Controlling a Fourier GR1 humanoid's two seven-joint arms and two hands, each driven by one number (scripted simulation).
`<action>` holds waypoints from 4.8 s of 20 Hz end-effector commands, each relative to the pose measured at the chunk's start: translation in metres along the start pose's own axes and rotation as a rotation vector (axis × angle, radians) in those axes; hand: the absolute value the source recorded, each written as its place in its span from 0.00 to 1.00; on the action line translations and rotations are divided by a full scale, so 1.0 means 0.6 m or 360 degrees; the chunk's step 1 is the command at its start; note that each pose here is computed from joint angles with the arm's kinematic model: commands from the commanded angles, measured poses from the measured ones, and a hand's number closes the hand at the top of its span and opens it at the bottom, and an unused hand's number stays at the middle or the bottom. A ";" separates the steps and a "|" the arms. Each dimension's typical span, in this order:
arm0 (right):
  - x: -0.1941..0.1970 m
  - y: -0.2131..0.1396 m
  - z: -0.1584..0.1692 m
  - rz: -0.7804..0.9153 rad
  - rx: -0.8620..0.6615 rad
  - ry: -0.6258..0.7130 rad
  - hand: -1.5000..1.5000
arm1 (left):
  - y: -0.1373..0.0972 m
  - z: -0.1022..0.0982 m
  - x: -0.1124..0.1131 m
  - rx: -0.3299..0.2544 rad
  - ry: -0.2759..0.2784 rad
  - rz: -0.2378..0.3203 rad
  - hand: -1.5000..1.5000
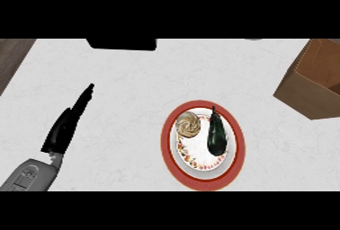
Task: Pick the eggplant from the plate and place it in the cardboard box
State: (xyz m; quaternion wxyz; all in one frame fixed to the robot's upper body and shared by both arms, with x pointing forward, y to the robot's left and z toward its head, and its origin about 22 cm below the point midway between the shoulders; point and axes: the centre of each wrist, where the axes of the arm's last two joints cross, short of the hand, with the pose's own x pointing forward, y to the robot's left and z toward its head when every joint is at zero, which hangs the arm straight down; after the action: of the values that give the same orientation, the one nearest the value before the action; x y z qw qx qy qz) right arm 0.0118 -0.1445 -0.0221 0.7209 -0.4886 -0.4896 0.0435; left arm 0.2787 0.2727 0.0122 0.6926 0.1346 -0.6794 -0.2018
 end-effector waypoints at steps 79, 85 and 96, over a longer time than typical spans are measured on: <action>0.559 0.151 -0.475 0.1066 -0.0029 -0.0488 1.00 | -0.004 -0.004 -0.033 0.0000 0.0052 0.0014 0.50; 0.632 0.107 -0.453 0.1038 -0.0376 -0.0373 1.00 | 0.012 0.014 -0.039 0.0019 0.0090 -0.0006 0.50; 0.627 -0.034 -0.540 0.0903 -0.0617 -0.0077 1.00 | 0.004 0.017 -0.049 0.0048 0.0098 -0.0003 0.50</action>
State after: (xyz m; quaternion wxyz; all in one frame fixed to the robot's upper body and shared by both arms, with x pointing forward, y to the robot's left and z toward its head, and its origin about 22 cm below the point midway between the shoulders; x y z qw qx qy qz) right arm 0.4412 -0.1430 0.2053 0.5476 -0.7136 -0.3813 0.2132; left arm 0.2727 0.2840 -0.0091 0.7108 0.1468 -0.6618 -0.1877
